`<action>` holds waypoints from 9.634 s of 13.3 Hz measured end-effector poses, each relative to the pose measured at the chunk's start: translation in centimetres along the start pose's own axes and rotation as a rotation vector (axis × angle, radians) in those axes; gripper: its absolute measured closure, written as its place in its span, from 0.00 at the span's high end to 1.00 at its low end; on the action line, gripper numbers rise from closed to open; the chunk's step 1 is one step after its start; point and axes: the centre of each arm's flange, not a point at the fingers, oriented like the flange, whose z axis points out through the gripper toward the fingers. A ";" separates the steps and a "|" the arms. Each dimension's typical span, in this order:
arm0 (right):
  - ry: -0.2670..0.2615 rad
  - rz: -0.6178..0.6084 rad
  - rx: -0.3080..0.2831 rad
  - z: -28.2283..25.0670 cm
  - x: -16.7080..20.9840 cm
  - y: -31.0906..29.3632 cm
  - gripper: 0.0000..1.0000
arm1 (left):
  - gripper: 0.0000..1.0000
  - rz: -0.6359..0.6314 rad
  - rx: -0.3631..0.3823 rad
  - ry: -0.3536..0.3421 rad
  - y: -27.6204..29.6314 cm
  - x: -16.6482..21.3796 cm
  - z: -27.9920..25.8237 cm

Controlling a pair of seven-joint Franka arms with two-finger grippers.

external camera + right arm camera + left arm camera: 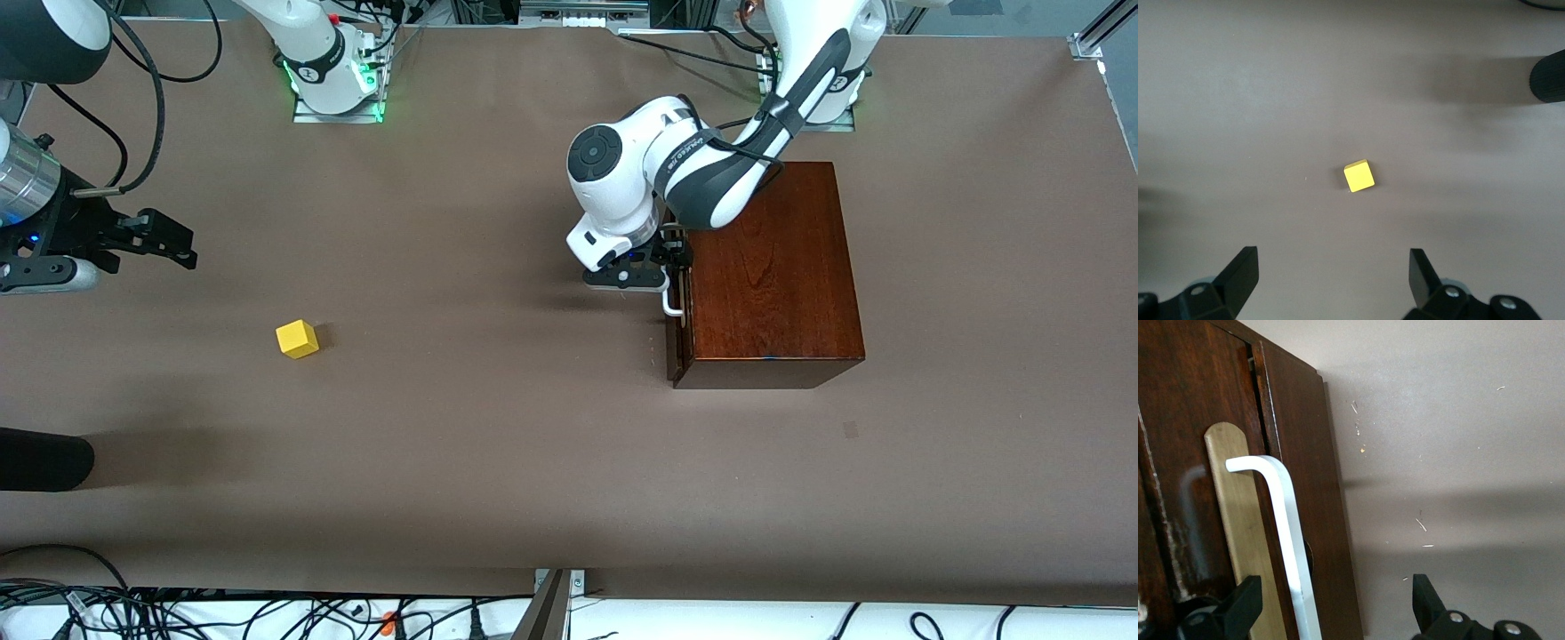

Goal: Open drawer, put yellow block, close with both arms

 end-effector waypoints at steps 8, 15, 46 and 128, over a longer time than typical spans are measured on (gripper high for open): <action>0.000 0.000 0.000 0.0 0.0 0.0 1.00 | 1.00 -0.038 -0.014 0.004 1.1 -0.2 1.1; 0.000 0.000 0.000 0.0 0.0 0.0 1.00 | 1.00 -0.041 -0.011 -0.014 1.7 -0.3 2.5; -0.036 -0.049 -0.043 5.0 2.5 0.4 1.00 | 1.00 -0.111 -0.198 0.068 4.6 0.8 -8.7; 0.143 -1.412 0.053 23.3 -11.8 -60.3 0.56 | 1.00 -0.069 -0.269 0.018 -45.1 0.0 -16.9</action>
